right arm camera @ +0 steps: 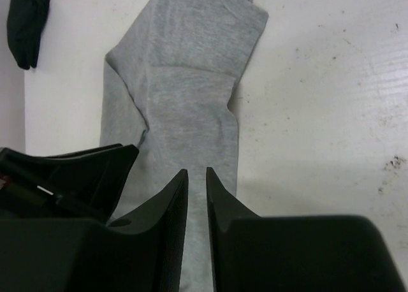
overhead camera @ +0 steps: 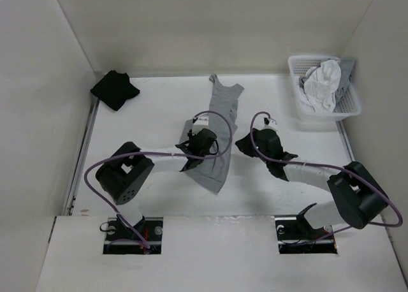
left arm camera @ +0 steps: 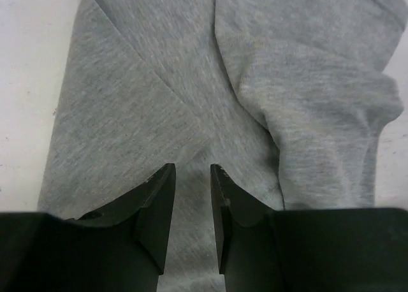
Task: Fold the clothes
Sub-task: Flatten the tank top out
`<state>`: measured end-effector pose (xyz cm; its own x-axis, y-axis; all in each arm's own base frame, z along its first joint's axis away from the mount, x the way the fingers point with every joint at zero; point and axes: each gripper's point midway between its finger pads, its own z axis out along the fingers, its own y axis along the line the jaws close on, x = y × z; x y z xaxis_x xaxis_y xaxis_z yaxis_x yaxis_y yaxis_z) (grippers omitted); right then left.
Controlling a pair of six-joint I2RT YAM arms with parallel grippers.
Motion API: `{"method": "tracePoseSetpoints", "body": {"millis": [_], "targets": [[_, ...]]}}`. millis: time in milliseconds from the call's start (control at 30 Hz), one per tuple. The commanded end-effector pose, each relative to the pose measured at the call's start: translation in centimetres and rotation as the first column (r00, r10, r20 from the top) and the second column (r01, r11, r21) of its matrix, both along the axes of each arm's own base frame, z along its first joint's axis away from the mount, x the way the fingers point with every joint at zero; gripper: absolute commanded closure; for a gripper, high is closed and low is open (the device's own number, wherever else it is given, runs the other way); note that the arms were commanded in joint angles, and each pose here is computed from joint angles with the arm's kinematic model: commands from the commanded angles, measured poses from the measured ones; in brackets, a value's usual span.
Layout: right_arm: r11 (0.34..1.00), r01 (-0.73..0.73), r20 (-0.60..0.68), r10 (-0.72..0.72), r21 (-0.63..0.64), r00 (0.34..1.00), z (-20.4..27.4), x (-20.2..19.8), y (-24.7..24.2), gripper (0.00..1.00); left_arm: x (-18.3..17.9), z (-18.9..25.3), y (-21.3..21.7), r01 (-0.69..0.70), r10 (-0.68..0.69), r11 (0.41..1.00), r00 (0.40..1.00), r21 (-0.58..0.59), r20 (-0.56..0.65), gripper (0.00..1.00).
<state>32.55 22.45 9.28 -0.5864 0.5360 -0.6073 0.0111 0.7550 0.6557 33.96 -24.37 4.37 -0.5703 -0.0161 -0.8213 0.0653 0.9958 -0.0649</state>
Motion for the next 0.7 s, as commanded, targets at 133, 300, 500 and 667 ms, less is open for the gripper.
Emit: {"method": "tracePoseSetpoints", "body": {"millis": [133,300,500,667], "targets": [[0.993,-0.111,0.043,0.110,0.028,0.993,0.2,-1.9,3.3,0.78,1.7,1.7,-2.0,0.026,-0.027,1.000,0.996,0.011,0.091,0.70],[0.990,-0.132,0.023,0.131,0.048,0.991,-0.9,-2.8,4.3,0.79,2.6,1.3,-1.9,0.019,-0.020,1.000,0.995,0.008,0.097,0.70],[0.986,-0.154,0.013,0.154,0.062,0.988,-1.5,-3.9,5.1,0.79,3.9,0.9,-1.8,0.010,-0.013,1.000,0.995,0.026,0.104,0.72],[0.984,-0.165,0.015,0.165,0.070,0.986,-1.6,-4.4,5.3,0.79,4.2,0.8,-1.1,-0.012,0.009,1.000,0.994,0.028,0.105,0.75]]}}
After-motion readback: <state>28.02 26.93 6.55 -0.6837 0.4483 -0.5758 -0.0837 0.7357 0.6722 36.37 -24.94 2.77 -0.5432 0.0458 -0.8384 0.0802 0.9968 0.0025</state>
